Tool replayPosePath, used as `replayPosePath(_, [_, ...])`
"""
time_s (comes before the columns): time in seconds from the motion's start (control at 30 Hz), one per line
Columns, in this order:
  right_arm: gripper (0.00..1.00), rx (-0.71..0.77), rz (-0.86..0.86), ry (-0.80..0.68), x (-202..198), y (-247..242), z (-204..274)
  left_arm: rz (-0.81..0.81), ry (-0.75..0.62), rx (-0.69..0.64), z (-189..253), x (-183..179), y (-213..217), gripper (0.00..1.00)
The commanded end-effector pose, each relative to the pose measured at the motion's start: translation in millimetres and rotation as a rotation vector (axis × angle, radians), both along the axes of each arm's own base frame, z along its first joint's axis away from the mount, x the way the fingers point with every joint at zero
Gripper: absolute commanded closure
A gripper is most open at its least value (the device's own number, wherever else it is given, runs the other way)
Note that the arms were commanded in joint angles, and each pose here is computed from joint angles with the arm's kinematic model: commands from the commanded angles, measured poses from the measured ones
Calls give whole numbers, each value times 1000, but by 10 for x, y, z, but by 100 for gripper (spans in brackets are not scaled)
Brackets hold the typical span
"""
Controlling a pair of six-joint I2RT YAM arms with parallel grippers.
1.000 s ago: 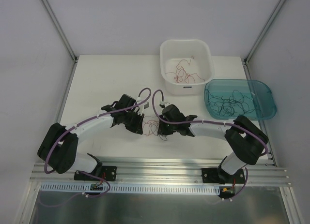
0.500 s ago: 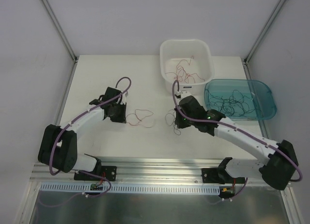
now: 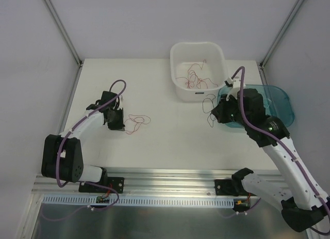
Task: Untangle the cables
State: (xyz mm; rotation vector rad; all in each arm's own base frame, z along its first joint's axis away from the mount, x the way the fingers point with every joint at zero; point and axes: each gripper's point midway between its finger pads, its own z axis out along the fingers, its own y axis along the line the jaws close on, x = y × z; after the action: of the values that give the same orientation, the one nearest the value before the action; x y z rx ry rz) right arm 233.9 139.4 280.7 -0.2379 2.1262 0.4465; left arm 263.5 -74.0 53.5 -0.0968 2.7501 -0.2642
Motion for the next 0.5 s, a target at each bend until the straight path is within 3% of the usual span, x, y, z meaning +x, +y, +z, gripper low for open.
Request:
replayPosePath(0.0, [99,4,92,143,-51,185,-336,-48,-38,-103,187,40,-186,100])
replayPosePath(0.13, [99,51,112,223,-10,347,-542,-86,-82,-158,287,42,-286,99])
replayPosePath(0.27, [99,19,62,267,73,291,-675,-109,-123,-190,370,61,-341,87])
replayPosePath(0.47, [99,-54,-111,242,290,-121,-615,-133,-191,-205,506,75,-364,46])
